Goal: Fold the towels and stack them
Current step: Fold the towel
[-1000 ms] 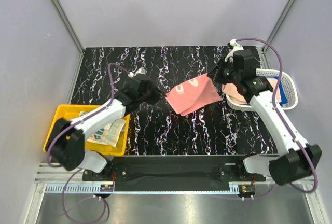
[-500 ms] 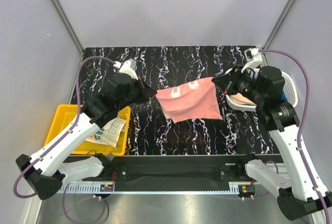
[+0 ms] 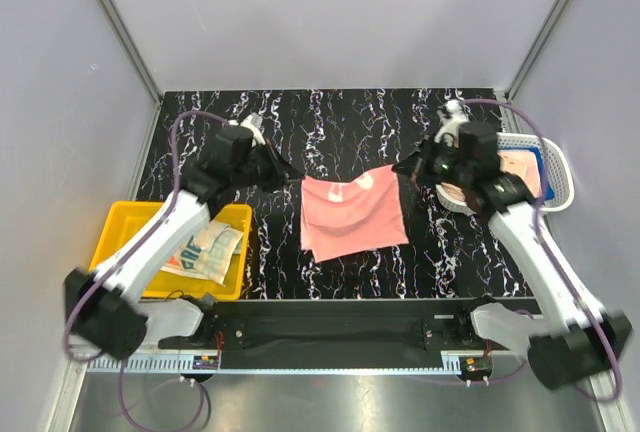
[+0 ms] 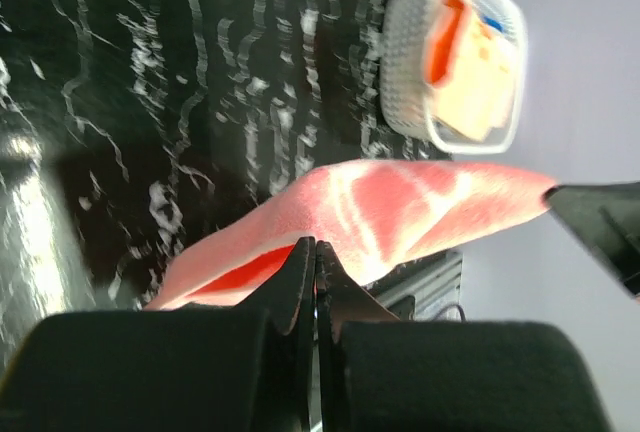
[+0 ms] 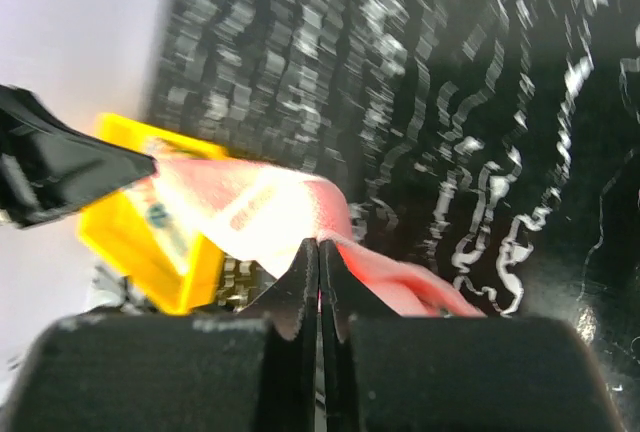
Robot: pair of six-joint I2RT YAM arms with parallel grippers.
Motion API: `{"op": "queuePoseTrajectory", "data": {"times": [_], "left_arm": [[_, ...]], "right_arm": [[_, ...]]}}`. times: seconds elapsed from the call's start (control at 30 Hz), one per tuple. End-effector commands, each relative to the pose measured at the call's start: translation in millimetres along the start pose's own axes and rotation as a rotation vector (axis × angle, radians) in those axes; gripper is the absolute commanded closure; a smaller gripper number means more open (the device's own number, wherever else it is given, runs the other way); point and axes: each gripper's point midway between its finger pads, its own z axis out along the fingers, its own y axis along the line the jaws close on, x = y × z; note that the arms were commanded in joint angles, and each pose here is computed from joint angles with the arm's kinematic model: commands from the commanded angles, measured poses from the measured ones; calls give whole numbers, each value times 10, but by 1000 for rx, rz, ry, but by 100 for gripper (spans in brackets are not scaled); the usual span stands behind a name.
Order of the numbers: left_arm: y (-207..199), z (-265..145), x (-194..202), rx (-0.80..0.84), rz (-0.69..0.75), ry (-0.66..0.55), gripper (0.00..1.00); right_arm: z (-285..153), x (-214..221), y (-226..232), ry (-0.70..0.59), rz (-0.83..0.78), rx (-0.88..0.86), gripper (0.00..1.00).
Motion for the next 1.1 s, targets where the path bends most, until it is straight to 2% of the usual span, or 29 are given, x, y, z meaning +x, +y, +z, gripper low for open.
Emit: {"op": "queuePoseTrajectory", "data": {"times": [0.0,0.03,0.07,0.1,0.13,0.17,0.2,0.27,0.3,0.33,0.37,0.4,0.47,0.5,0.53,0.57,0.6,0.67,0.7,0.8,1.07], "left_arm": [[145,513,-267,67,-80,82,100],[381,833,-295,17,-109,124,100],[467,998,-332,8,-117,151,100],[339,1099,-586,43,-81,119,100],[404,1209,-726,41,-81,106,99],[601,1434,-775,-3,-101,118,93],[570,1464,-977,-5,-82,92,86],[714,1570,-1114,-71,-59,65,62],[716,1528,-1162,-99,-21,61,54],[750,1495,-1170,-126,-5,51,47],[726,1377,-1245,-158,19,2,35],[755,1313,-1198,-183,33,-7,33],[948,1202,-1018,-257,37,-15,31],[865,1089,-904,-265,55,-15,33],[1022,1041,-672,-313,54,20,36],[1113,980,-592,-363,63,7,38],[1007,876,-455,-357,80,-2,39],[1299,771,-92,-441,75,26,40],[1316,736,60,-452,77,26,41],[1399,626,419,-466,97,37,41],[1424,749,952,-447,129,133,40]], "right_arm": [[636,29,-432,50,30,103,97],[954,124,-682,105,56,161,96],[1096,132,-790,125,52,185,95],[1243,111,-897,130,51,213,90],[1482,120,-1047,153,60,248,85],[1580,85,-1104,150,55,263,79],[1666,-52,-1120,122,42,278,59],[1780,1,-1268,157,33,325,45],[1780,-19,-1283,158,28,338,40],[1733,-54,-1255,142,23,336,29],[1689,-51,-1253,136,21,342,25],[1619,26,-1320,146,25,375,24],[1473,59,-1309,137,37,398,29],[1397,263,-1408,170,49,430,34],[1284,279,-1357,155,49,427,42],[1221,375,-1376,162,61,436,43],[1135,623,-1479,201,70,462,43],[996,747,-1444,198,74,462,44],[922,967,-1527,235,84,481,44],[813,1150,-1510,235,79,479,45],[804,1482,-1496,282,59,503,46]]}}
